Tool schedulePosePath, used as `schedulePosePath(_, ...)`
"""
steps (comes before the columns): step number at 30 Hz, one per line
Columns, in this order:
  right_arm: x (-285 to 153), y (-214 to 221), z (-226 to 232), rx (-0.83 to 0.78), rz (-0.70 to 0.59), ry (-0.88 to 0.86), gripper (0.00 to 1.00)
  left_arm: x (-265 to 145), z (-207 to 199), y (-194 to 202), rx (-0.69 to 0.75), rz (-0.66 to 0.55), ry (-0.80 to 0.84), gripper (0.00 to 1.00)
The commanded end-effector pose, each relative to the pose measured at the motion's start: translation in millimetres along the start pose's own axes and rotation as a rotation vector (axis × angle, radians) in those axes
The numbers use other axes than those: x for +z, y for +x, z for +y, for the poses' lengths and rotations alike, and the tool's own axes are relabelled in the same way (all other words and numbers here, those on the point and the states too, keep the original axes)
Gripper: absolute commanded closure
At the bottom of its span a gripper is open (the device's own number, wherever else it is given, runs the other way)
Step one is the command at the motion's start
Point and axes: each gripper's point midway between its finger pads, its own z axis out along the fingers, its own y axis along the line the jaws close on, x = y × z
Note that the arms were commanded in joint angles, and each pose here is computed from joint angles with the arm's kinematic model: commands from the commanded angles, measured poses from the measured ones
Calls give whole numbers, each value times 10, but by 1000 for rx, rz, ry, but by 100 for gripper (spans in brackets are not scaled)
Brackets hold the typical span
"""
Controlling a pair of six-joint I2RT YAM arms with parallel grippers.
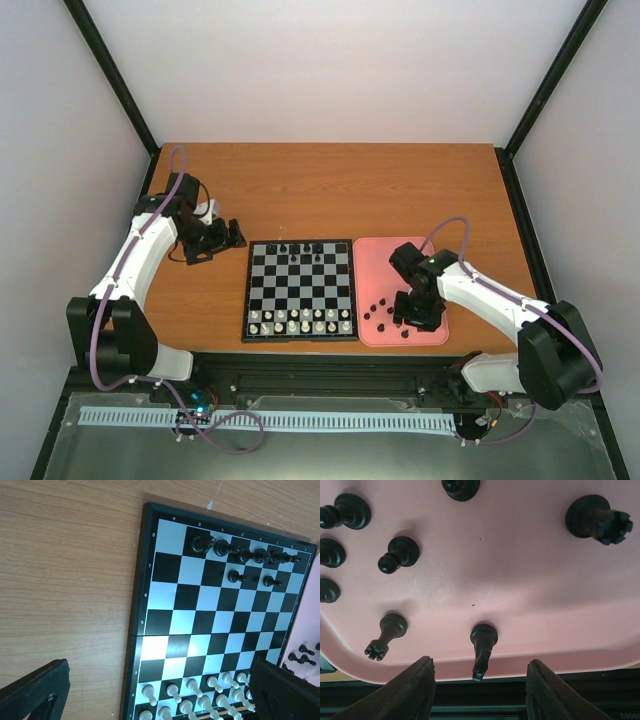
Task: Set up the chess pieces on the board
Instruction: Pick up the chess piece from the storage box.
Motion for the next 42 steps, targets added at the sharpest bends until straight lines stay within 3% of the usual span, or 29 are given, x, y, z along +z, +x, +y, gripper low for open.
schedulePosePath(1,51,5,-65,10,4,22,50,-38,-53,-43,-5,-19,16,0)
schedulePosePath(15,269,-25,20,5,45,4,56,28,-21,-19,-6,-9,13,0)
schedulePosePath(21,333,7,-10,17,66,18,72,31,-20,-20,-7,-6,12,0)
schedulePosePath(30,271,47,-55,29,61,30,77,38,-15,-2,-9,-4,13,0)
schedulePosePath(34,262,58,-69,33,57,28,88,32,-22,-11,-8,-6,13,0)
schedulePosePath(42,99,31,-28,24,28,26,97,10,-37,-11,-9,-10,20,0)
